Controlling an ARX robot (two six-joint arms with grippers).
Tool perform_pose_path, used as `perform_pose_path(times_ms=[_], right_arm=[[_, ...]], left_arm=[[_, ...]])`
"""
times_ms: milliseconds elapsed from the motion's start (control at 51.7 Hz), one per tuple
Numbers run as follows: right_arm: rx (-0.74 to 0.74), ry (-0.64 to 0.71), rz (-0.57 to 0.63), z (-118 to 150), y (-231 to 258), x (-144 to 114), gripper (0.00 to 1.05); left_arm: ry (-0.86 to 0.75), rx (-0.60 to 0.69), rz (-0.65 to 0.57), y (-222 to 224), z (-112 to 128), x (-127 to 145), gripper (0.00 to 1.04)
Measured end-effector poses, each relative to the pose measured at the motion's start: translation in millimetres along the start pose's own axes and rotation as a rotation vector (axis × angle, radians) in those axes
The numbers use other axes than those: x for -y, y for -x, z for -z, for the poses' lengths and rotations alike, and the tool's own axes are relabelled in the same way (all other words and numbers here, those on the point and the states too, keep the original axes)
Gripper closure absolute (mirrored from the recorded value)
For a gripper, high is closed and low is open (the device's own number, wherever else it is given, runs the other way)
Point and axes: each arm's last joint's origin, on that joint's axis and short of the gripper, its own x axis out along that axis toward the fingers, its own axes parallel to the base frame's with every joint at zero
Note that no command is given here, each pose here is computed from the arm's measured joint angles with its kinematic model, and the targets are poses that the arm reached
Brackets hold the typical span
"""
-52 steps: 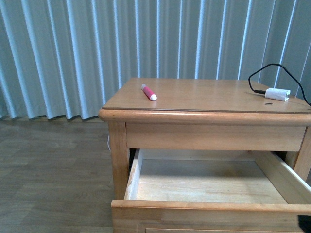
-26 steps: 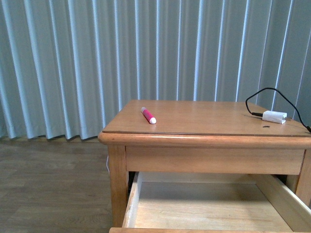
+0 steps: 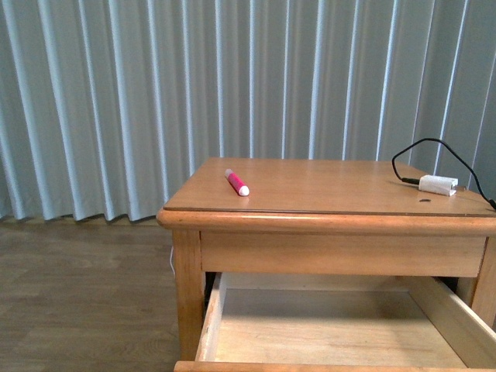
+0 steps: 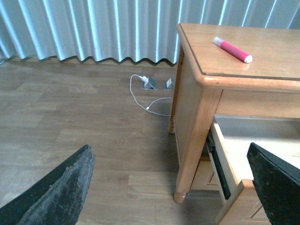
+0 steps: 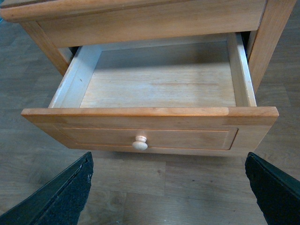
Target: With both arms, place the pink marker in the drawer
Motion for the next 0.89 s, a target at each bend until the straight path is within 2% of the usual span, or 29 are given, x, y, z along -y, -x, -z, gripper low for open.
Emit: perform_pose_path(times_ms=[194,445,697,890], right_arm=[[0.0,0.0,0.0,0,0,0,0.09],[0.0,0.0,0.0,0,0,0,0.09],[0.0,0.0,0.0,0,0,0,0.09],[0.0,0.0,0.0,0,0,0,0.09]], left_arm=[[-0.099,-0.049,0.082,-94,-38,32,0.06],[-0.117,-0.097,0.099,-184,-62,62,0.06],[-0.132,-0.132,0.103,-254,-66,98,0.06],[-0.16,-0.186,0.112,-293,-53,136,0.06]])
